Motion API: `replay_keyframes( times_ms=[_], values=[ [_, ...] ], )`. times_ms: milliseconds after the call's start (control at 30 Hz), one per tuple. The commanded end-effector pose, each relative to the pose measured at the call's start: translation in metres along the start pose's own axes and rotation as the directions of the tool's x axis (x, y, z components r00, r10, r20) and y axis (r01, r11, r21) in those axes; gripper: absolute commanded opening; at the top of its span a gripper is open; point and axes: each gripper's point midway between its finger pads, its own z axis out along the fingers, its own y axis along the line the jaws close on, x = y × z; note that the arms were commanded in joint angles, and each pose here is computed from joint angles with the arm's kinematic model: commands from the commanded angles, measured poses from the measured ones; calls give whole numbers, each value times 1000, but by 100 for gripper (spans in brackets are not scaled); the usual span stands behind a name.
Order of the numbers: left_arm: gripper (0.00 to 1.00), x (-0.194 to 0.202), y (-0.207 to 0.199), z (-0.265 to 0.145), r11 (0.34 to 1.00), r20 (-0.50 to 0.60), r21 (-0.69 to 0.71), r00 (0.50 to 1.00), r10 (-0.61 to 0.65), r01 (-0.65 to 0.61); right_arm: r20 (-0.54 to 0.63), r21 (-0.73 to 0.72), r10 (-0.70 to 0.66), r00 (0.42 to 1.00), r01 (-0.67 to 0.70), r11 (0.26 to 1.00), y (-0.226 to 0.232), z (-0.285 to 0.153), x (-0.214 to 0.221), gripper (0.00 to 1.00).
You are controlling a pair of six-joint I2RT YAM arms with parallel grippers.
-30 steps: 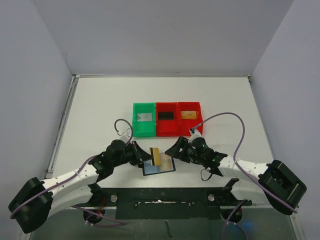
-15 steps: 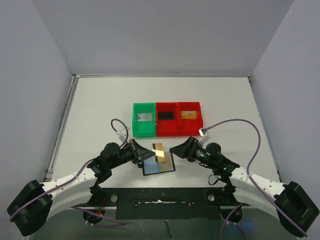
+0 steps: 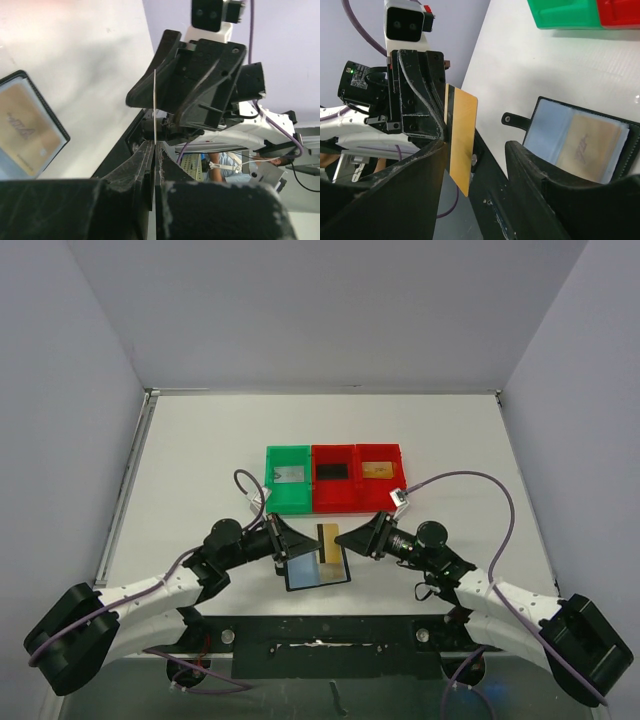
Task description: Take the credit cards out of the card holder
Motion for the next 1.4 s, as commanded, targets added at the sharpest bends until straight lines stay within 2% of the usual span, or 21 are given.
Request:
replay_keyframes(
  times_ms=[0, 433, 567, 700, 1000, 1167, 1233, 1300, 1367],
  values=[
    [0, -9, -48, 3, 984, 4, 158, 997, 77, -77, 13, -174, -49, 999, 50, 983, 45, 4, -15, 48],
    [0, -9, -56, -1, 979, 11, 184, 996, 89, -90, -74, -275, -65, 995, 42, 960, 58, 3, -5, 28],
    [0, -8, -58, -3, 976, 14, 193, 995, 100, -101, -109, -310, -105, 989, 67, 949, 64, 1, 0, 26],
    [0, -10, -63, -3, 971, 18, 206, 993, 120, -121, -101, -315, -100, 990, 64, 947, 63, -2, 0, 25],
    [0, -6, -63, -4, 970, 1, 210, 992, 126, -124, -89, -340, -83, 993, 48, 939, 64, -5, -3, 12],
    [0, -6, -62, -4, 970, 1, 209, 992, 129, -127, -88, -339, -81, 993, 47, 940, 64, -5, -3, 0],
    [0, -6, -61, -4, 971, 2, 205, 992, 127, -124, -80, -335, -80, 994, 49, 941, 63, -5, -4, 0],
    [14, -7, -60, -4, 972, 7, 199, 992, 125, -124, -67, -329, -90, 994, 63, 942, 62, -5, -6, 0],
    [35, -9, -60, -4, 974, 14, 185, 992, 128, -128, -57, -301, -92, 994, 71, 951, 57, -4, -8, 0]
  ],
)
